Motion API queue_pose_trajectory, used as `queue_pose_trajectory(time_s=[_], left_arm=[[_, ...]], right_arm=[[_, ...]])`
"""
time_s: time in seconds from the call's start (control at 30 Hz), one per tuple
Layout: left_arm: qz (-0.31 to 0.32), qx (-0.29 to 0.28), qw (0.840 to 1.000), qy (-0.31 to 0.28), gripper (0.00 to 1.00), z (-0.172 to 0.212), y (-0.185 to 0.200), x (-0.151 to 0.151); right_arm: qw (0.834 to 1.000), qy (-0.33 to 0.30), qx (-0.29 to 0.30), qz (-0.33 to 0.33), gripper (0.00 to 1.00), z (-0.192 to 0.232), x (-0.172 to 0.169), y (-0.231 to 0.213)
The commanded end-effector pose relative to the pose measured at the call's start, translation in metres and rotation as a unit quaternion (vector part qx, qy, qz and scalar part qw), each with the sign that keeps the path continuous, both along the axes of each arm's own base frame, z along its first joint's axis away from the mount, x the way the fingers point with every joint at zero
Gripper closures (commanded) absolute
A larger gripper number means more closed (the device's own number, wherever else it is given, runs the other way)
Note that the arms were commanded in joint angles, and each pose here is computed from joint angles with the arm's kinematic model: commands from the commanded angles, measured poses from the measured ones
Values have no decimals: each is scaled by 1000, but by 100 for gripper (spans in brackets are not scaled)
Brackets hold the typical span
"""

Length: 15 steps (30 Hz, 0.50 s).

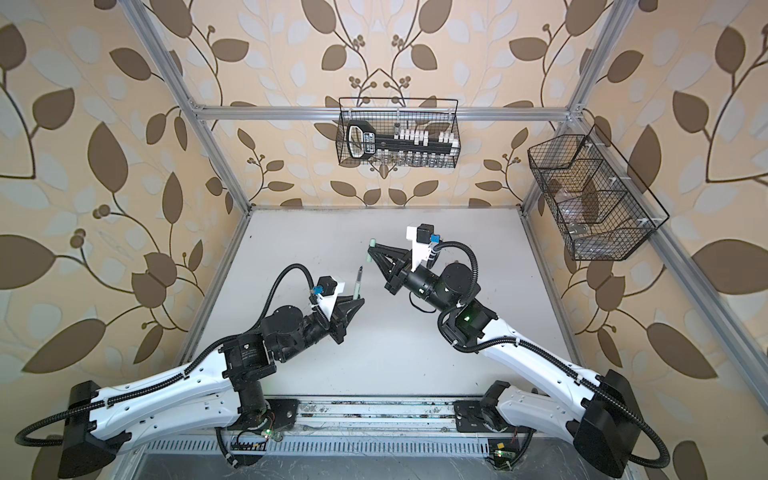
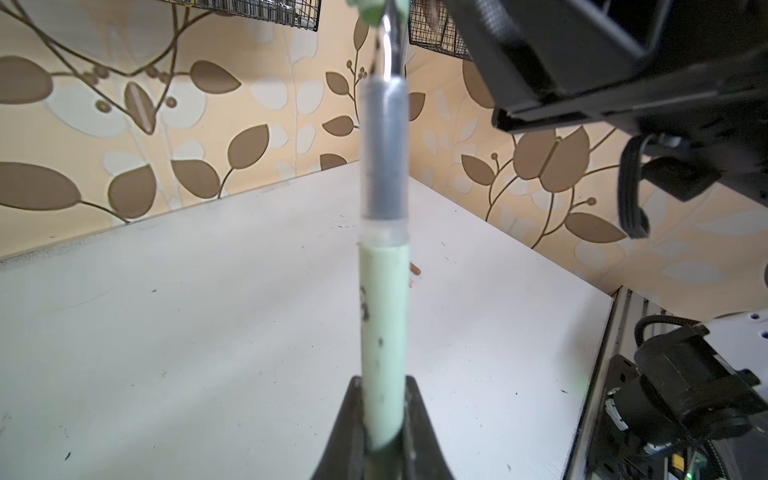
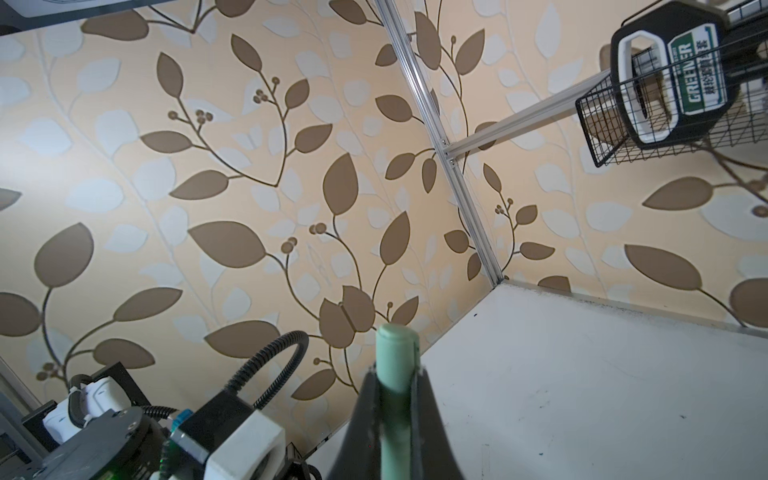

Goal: Insert the pens into the pen caps
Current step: 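Align the green cap above the pen nib with the right gripper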

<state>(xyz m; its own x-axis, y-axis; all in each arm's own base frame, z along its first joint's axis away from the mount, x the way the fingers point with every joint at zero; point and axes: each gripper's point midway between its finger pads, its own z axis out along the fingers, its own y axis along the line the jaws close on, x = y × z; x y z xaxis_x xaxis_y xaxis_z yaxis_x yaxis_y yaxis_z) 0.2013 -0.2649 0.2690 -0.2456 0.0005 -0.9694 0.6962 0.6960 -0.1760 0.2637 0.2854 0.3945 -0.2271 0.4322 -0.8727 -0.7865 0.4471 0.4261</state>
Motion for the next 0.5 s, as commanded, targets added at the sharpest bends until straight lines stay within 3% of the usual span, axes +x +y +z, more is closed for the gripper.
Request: queue_pose_trajectory(time_s=[0.0, 0.47], left_arm=[[-13, -23, 1000, -11, 100, 12, -2, -5], [-15, -18, 1000, -10, 100, 12, -2, -6]], right_arm=[[999, -33, 20, 19, 100, 28, -8, 4], [999, -13, -3, 50, 100, 12, -10, 23]])
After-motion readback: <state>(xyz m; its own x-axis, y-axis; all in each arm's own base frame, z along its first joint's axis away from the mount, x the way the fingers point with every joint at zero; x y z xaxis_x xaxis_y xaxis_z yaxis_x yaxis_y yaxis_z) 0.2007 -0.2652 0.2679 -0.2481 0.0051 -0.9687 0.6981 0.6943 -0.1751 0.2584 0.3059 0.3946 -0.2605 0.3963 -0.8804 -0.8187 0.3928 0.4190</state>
